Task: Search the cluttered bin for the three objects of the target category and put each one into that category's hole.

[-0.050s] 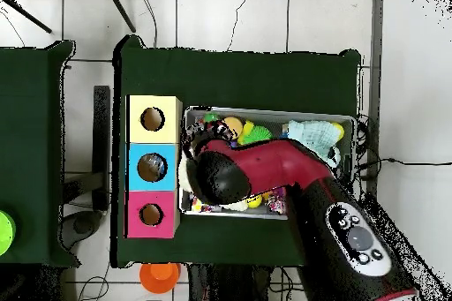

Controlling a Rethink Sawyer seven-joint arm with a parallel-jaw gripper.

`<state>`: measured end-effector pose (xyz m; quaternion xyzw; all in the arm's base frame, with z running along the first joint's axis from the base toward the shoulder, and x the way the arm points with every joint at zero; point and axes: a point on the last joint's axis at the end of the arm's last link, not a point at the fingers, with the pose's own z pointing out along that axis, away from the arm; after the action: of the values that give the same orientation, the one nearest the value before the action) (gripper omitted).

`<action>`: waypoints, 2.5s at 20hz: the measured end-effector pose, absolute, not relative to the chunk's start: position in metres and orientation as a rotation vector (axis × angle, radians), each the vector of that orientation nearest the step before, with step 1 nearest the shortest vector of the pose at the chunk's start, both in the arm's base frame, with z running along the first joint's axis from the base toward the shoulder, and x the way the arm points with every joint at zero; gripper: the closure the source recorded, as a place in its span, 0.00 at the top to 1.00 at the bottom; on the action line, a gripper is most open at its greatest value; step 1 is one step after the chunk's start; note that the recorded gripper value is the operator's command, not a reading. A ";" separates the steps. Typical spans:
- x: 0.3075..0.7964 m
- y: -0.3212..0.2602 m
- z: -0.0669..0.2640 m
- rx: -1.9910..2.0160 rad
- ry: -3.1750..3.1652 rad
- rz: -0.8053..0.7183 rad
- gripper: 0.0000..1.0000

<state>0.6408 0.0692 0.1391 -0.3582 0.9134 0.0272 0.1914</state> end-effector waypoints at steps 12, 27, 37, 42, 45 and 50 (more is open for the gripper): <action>0.617 0.181 0.127 -1.209 2.627 -0.012 0.00; 0.604 0.197 0.108 -1.215 2.794 -0.134 0.00; 0.608 0.202 0.108 -1.122 2.840 -0.147 0.00; 0.610 0.199 0.108 -1.063 2.871 -0.127 0.00; 0.611 0.199 0.109 -1.035 2.885 -0.120 0.00; 0.610 0.200 0.109 -1.008 2.900 -0.113 0.00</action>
<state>0.6102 0.2003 0.1086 -0.3281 0.9433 -0.0369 0.0346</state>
